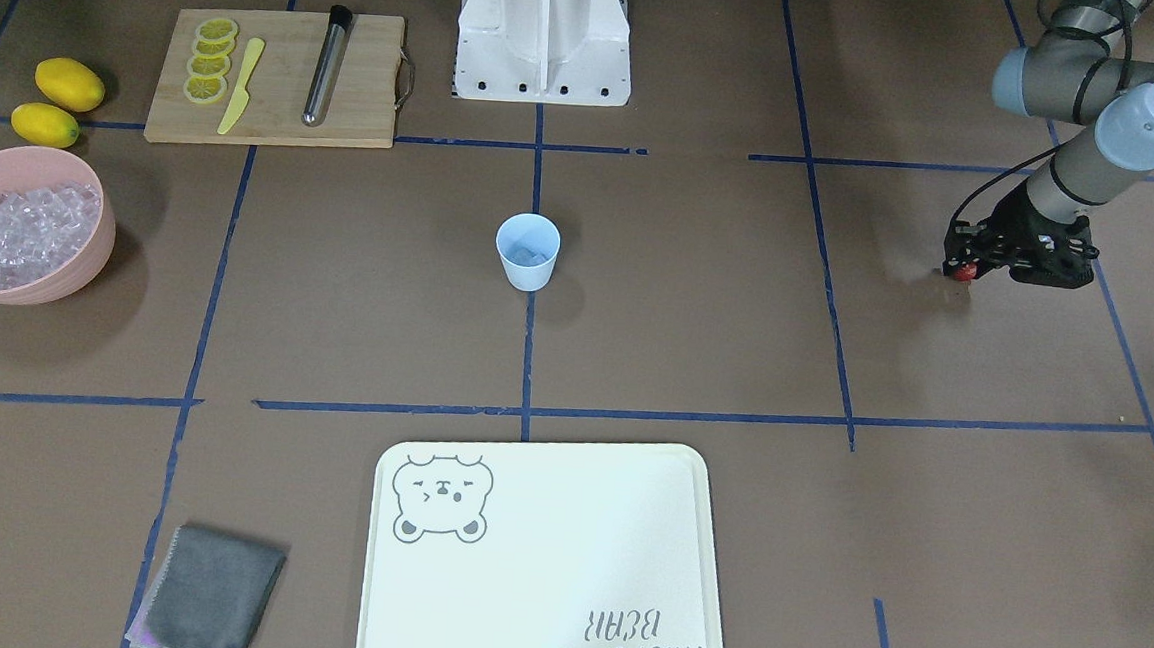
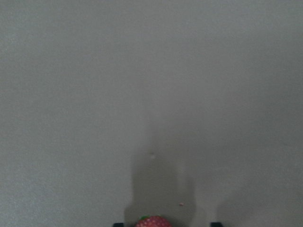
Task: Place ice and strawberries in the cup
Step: 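Lower the left gripper onto the red strawberry and close on it, then lift the strawberry with the left gripper and carry it over the blue cup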
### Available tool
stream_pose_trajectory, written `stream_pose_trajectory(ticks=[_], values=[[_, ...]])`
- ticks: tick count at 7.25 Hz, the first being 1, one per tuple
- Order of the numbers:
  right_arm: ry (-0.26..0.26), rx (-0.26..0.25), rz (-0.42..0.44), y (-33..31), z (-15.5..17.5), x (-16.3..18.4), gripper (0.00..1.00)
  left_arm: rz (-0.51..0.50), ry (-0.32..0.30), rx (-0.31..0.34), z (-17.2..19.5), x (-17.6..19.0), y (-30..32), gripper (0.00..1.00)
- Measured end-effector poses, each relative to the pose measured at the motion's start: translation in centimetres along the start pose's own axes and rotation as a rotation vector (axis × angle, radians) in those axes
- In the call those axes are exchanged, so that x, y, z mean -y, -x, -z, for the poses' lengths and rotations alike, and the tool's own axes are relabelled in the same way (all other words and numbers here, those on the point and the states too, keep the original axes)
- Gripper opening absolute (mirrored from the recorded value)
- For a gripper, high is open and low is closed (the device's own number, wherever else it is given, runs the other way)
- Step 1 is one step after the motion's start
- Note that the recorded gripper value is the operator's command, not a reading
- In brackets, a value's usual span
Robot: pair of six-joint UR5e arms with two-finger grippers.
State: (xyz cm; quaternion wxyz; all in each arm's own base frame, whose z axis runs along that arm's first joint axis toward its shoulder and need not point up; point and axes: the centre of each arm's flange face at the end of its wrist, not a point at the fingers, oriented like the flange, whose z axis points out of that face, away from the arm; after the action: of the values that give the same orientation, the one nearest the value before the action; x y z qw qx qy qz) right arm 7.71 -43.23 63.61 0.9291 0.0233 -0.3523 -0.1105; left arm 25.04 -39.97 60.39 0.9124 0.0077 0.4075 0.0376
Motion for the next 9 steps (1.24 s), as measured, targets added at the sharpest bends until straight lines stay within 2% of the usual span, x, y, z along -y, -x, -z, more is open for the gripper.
stream_pose_trajectory(ticks=[2,4,7,9], values=[[-0.004,-0.001,0.001,0.1,0.2,0.1,1.00,-0.005,0.017,-0.035,1.2,-0.5,-0.8,0.00],[-0.006,-0.002,0.004,0.3,0.3,0.1,1.00,0.004,0.037,-0.066,5.2,-0.5,-3.9,0.00],[-0.006,-0.002,0.004,0.3,0.3,0.1,1.00,0.021,0.043,-0.055,13.1,-0.6,-11.5,0.00],[-0.006,-0.002,0.005,0.3,0.3,0.1,1.00,0.022,0.014,-0.019,17.6,2.3,-19.1,0.01]])
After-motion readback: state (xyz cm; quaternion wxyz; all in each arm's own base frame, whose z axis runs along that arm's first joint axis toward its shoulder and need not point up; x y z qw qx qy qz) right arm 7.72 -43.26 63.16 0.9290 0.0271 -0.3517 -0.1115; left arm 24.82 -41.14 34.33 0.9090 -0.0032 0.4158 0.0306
